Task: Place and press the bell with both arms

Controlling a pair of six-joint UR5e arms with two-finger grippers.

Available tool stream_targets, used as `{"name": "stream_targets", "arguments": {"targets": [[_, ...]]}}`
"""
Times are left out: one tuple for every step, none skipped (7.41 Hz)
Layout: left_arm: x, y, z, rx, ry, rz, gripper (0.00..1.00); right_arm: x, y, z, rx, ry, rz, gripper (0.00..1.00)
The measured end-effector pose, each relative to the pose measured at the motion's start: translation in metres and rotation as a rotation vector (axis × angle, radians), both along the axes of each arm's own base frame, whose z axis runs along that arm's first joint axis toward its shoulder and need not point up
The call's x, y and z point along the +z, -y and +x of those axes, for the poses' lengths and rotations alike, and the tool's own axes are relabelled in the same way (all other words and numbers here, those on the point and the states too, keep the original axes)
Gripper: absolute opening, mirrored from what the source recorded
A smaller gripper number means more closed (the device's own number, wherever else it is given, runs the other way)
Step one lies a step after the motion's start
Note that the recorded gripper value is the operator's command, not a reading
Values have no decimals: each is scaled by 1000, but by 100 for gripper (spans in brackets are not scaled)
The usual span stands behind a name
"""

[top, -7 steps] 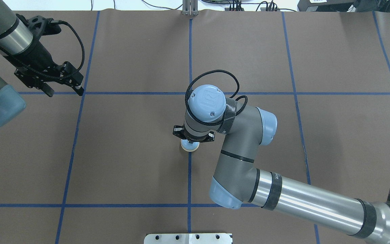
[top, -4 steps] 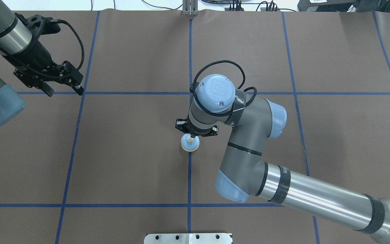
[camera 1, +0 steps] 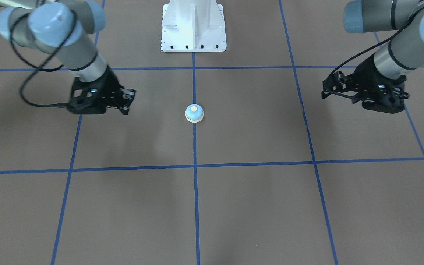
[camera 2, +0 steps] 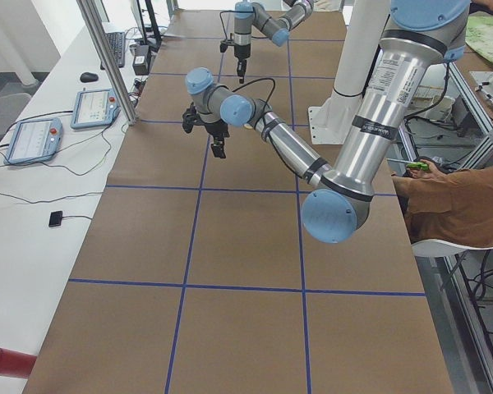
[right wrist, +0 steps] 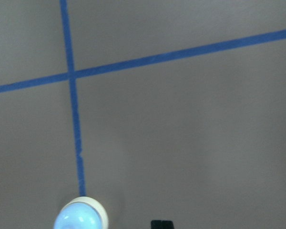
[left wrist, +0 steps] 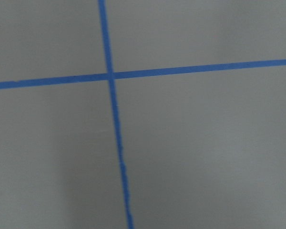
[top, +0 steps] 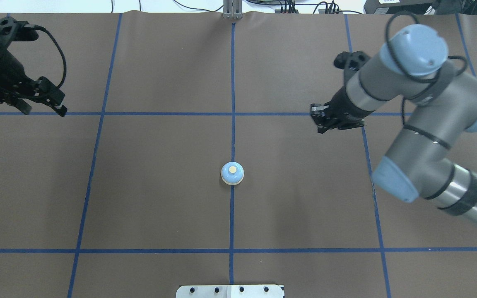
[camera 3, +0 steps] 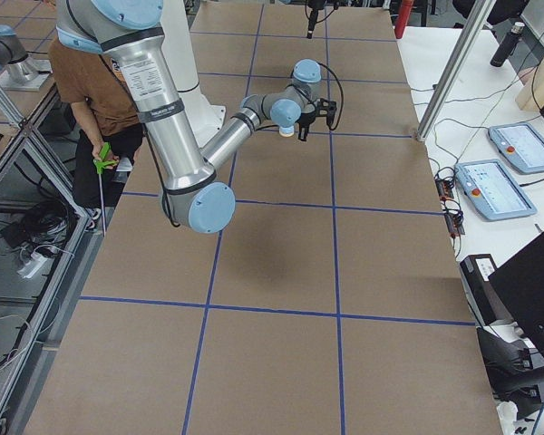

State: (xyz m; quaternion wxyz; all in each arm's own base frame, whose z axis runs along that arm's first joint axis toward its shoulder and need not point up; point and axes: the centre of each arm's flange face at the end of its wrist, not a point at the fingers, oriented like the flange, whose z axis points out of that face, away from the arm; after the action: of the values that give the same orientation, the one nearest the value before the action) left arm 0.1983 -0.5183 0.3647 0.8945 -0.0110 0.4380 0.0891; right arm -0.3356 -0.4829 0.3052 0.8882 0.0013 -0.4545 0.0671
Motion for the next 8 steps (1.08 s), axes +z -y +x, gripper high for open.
{"name": "stream_targets", "arguments": {"targets": [[35, -4, -36, 12, 36, 49, 99, 48, 5, 61, -31, -37, 46, 100], [69, -9, -75, 28, 64, 90, 99, 94, 6, 121, -72, -71, 97, 100], [103, -18, -114, 47, 82, 123, 99, 138, 4, 185, -101, -87, 134, 100], [134, -28, -150, 56, 93, 141, 99, 177, -6, 246, -110, -99, 164, 100], [164, -37, -184, 48, 101, 142, 99, 212, -17, 296, -116, -116, 189, 100], [188, -41, -217, 23, 105, 136, 99, 234, -25, 328, -130, -132, 200, 100], [207, -45, -245, -5, 107, 126, 99, 247, -28, 347, -146, -144, 200, 100], [226, -47, -262, -27, 106, 103, 99, 254, -30, 357, -154, -152, 194, 100]]}}
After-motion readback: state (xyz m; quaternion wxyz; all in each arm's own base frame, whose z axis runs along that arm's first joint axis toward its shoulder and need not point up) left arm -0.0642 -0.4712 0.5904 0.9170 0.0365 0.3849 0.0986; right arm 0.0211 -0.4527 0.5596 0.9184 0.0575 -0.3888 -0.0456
